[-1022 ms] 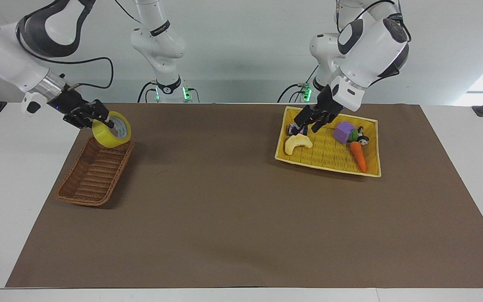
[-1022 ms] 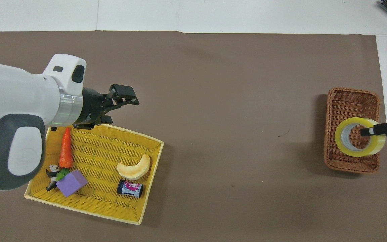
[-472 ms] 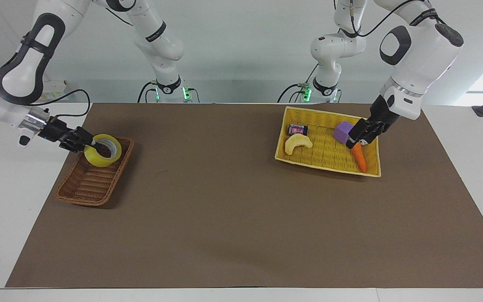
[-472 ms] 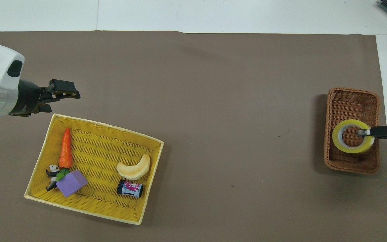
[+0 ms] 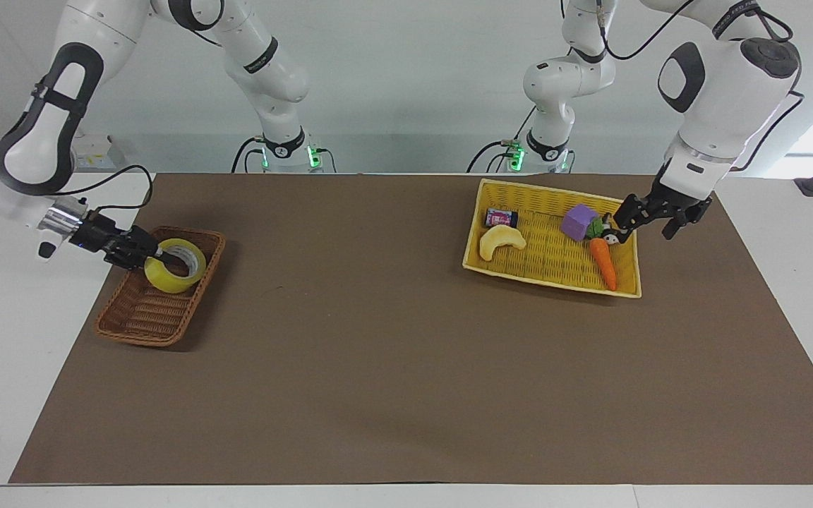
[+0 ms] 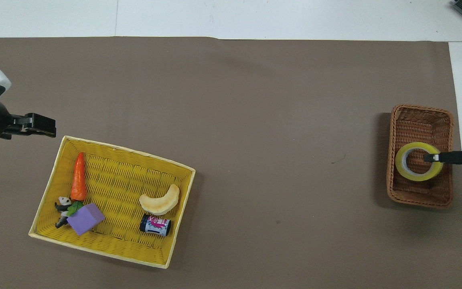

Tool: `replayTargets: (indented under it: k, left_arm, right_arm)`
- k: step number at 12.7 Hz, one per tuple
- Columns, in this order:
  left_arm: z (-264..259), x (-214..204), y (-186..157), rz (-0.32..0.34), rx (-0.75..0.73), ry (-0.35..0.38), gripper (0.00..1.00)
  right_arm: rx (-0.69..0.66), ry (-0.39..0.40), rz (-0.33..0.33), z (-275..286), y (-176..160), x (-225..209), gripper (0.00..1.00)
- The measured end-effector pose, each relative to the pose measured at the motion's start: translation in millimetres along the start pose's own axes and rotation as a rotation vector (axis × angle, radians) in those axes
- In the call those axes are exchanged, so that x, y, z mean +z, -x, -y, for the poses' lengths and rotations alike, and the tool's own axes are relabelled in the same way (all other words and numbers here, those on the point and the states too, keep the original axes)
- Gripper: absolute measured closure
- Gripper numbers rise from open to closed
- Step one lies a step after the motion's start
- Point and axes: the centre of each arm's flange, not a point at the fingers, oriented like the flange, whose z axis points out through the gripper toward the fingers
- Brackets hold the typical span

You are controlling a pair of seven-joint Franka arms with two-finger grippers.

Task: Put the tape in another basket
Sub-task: 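Open the right gripper and release the tape in the wicker basket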

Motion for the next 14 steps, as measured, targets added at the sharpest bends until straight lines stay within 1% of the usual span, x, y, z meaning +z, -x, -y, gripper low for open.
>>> replayTargets:
  k: [1, 2, 3, 4, 6, 8, 12, 13, 14]
  left_arm:
    - [3, -12, 1, 0.031, 0.01, -0.015, 0.0]
    - [5, -19, 1, 0.047, 0.016, -0.03, 0.0]
    - [5, -21, 0, 0.05, 0.018, -0.029, 0.0]
    - [5, -18, -2, 0.055, 0.018, -0.027, 0.0]
    - [6, -14, -4, 0.063, 0.019, -0.025, 0.0]
    - [6, -13, -5, 0.065, 0.019, -0.024, 0.0]
    - [6, -13, -5, 0.065, 0.019, -0.024, 0.0]
    - [6, -13, -5, 0.065, 0.019, -0.024, 0.0]
    - [6, -13, -5, 0.065, 0.019, -0.024, 0.0]
  right_arm:
    - [-0.001, -0.001, -0.012, 0, -2, -1, 0.28]
    - [0.001, -0.013, -0.03, 2, -4, -2, 0.15]
    - [0.005, -0.032, -0.054, 4, -6, -3, 0.03]
    - [0.009, -0.054, -0.083, 6, -9, -4, 0.0]
    - [0.005, -0.082, -0.136, 12, -18, -12, 0.0]
    - [-0.018, -0.077, -0.17, 17, -32, -25, 0.0]
    - [-0.084, -0.048, -0.206, 30, -63, -46, 0.0]
    - [-0.115, -0.031, -0.207, 42, -72, -51, 0.0]
    - [-0.166, 0.014, -0.183, 59, -83, -56, 0.0]
